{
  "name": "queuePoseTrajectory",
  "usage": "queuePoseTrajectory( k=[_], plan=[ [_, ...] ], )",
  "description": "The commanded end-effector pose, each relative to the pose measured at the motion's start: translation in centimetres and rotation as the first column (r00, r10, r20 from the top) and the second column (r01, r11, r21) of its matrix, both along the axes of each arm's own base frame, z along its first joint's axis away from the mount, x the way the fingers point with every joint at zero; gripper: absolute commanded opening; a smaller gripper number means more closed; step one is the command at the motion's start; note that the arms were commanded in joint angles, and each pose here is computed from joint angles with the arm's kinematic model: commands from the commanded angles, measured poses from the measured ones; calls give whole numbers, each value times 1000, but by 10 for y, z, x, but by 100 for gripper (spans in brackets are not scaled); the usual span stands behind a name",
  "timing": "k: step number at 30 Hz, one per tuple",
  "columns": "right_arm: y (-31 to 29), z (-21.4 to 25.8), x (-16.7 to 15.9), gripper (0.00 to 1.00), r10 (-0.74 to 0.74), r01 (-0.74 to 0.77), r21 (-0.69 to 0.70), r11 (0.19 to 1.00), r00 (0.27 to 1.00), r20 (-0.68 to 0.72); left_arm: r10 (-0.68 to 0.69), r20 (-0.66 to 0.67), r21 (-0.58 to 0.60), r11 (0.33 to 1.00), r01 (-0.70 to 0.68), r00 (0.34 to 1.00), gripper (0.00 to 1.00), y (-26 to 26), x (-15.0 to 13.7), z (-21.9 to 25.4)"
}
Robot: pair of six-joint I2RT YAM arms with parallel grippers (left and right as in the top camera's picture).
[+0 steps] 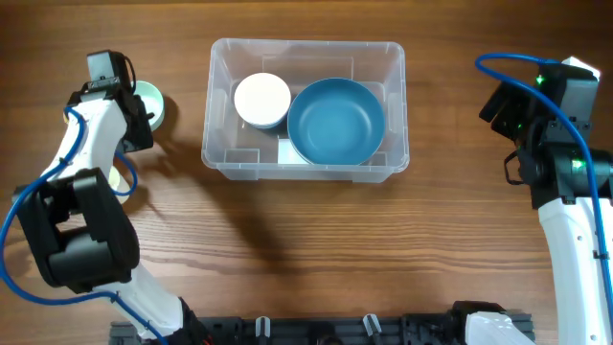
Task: Pack container
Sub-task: 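Move the left gripper to the mint green bowl and grasp its rim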
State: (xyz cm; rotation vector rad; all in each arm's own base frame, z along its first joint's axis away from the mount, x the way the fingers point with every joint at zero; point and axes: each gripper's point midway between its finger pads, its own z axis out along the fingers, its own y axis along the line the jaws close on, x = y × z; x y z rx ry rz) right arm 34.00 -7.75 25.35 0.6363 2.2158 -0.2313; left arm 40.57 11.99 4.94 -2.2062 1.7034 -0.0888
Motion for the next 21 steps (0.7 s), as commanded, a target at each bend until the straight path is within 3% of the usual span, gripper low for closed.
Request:
queuePoseTrajectory(
  k=[1, 7, 10, 13, 21],
  plan=[
    [-3, 3, 0, 100, -20, 20, -2, 1000, 1000, 11, 19, -41, 13, 1000, -19, 999, 48, 5, -3, -18],
    [-3, 3, 0, 100, -20, 20, -2, 1000, 1000, 11, 18, -49, 10, 1000, -18, 999, 46, 5, -2, -26],
    [-3, 3, 0, 100, -20, 20, -2, 1000, 1000, 11, 18, -49, 10, 1000, -18, 999, 27, 5, -2, -26],
    [-3, 3, 0, 100, -20, 20, -2, 1000, 1000, 11, -8, -49, -8, 1000, 7, 999, 17, 1, -1, -27],
    [-3, 3, 0, 100, -20, 20, -2, 1000, 1000, 11, -45, -54, -39, 998, 43, 998, 4, -13, 0, -29]
  ],
)
